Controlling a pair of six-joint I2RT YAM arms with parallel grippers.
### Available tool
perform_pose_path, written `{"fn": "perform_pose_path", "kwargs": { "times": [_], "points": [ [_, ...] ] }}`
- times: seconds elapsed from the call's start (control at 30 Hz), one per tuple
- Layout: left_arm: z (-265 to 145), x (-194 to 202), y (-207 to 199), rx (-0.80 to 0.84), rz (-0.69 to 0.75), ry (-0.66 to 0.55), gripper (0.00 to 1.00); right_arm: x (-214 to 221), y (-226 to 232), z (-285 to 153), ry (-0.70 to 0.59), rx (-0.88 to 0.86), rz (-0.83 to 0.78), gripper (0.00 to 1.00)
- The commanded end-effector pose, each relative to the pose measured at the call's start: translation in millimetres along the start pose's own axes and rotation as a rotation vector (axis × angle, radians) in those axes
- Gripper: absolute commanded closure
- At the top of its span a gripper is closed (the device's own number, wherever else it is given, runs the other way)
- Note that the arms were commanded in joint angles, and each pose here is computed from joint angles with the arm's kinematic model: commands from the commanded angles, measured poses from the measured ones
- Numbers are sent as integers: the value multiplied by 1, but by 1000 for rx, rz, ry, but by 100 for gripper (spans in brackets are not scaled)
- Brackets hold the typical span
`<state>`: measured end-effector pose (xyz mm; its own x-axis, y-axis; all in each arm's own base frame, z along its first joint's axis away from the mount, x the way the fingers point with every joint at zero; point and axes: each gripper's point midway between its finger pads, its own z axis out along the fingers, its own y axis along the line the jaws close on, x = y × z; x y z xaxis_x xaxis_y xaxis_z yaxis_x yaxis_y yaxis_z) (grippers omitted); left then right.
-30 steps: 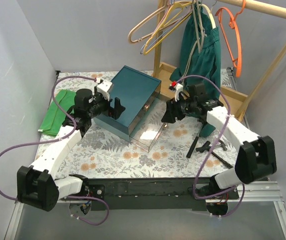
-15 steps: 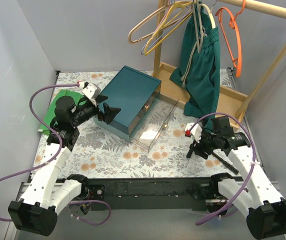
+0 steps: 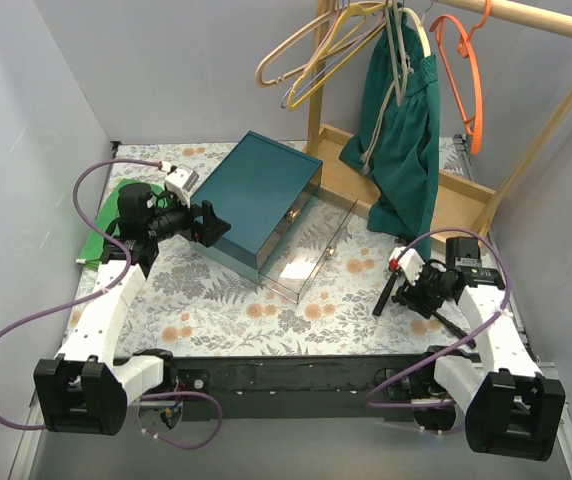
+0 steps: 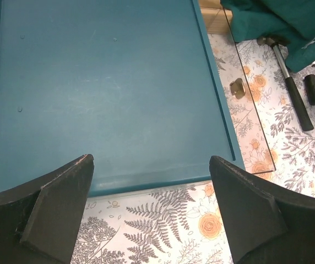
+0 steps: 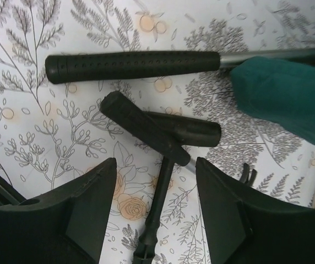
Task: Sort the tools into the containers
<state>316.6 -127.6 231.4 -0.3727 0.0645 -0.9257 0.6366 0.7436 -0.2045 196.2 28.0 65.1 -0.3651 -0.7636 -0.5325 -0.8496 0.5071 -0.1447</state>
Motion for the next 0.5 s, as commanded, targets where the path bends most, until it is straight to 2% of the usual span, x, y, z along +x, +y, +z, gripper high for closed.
{"fn": "perform_pose_path", "kwargs": {
  "times": [0.0,0.13,0.47],
  "points": [
    [2,-20,0,19,34,-29,14,15,-1,10,32,-29,-59,32],
    [9,-25,4,22,26,-43,14,24,-10,13,55,-18,13,32],
    [20,-24,-5,66,12,-26,14,42,-24,29,112,13,76,34]
  ]
}}
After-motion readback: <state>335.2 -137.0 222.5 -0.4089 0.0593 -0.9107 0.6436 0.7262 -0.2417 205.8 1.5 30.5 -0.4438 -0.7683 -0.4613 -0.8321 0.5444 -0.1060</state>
